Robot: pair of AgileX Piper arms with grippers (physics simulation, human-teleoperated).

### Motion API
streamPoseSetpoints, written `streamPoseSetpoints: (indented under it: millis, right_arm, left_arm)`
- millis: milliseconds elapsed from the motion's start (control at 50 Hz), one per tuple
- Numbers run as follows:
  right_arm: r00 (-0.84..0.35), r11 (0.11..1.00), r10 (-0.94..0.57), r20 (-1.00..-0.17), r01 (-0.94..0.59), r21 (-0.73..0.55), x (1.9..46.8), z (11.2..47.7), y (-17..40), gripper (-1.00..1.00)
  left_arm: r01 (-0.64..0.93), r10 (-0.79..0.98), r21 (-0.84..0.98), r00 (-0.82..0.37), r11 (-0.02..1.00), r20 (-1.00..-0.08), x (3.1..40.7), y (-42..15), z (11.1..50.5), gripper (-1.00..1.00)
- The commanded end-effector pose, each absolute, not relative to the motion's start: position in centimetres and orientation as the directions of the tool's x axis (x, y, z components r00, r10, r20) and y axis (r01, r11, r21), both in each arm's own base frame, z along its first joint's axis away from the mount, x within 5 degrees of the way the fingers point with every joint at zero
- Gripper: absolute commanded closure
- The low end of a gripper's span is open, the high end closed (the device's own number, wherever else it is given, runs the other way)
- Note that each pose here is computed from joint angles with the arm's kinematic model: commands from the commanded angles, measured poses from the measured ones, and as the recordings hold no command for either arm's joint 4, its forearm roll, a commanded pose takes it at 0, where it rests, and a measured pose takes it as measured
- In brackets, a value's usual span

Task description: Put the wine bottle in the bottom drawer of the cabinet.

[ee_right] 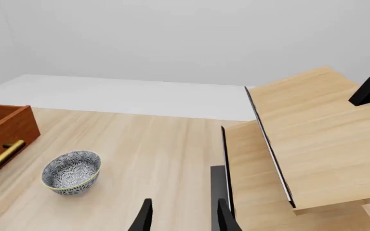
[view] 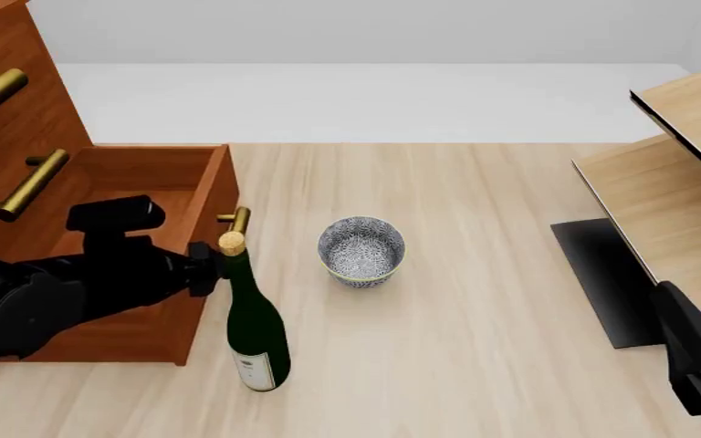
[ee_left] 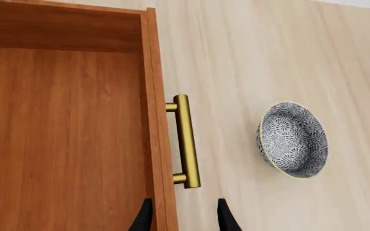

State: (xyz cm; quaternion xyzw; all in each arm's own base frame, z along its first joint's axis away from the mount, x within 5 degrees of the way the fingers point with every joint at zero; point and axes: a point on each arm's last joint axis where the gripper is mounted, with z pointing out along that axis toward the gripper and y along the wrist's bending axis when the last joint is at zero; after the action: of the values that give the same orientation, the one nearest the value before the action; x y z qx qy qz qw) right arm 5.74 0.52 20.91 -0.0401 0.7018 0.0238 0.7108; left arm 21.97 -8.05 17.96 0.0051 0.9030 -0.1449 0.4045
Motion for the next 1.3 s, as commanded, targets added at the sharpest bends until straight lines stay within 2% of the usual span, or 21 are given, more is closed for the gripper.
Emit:
streamPoseSetpoints:
  millis: [20, 500, 1000, 1140, 1180, 1300]
  right_arm:
    - [0.014, 0.996, -0.023, -1.000, -0.088, -0.024, 5.7, 20.9, 0.5, -1.00]
    - [0.014, 0.996, -0.020, -1.000, -0.087, -0.021, 5.7, 20.9, 0.5, -1.00]
    - [0.019, 0.995, -0.025, -0.999, -0.093, -0.027, 5.7, 21.1, 0.5, -1.00]
    - [0.022, 0.995, -0.024, -0.999, -0.095, -0.026, 5.7, 21.2, 0.5, -1.00]
    - [0.021, 0.995, -0.025, -0.999, -0.096, -0.027, 5.7, 21.2, 0.6, -1.00]
    - [0.023, 0.995, -0.025, -0.999, -0.095, -0.027, 5.8, 21.3, 0.6, -1.00]
  left_arm:
    - [0.153, -0.107, -0.275, -0.663, 0.949, -0.741, 22.4, -9.0, 18.3, -1.00]
    - [0.180, -0.110, -0.298, -0.659, 0.937, -0.744, 22.4, -10.1, 18.8, -1.00]
    - [0.184, -0.104, -0.237, -0.537, 0.954, -0.837, 22.0, -7.5, 26.9, -1.00]
    - [0.203, -0.083, -0.199, -0.469, 0.959, -0.879, 21.3, -6.8, 29.9, -1.00]
    - [0.188, -0.069, -0.159, -0.415, 0.969, -0.907, 21.2, -5.6, 31.0, -1.00]
    - [0.192, -0.071, -0.151, -0.369, 0.970, -0.927, 20.0, -5.1, 32.0, -1.00]
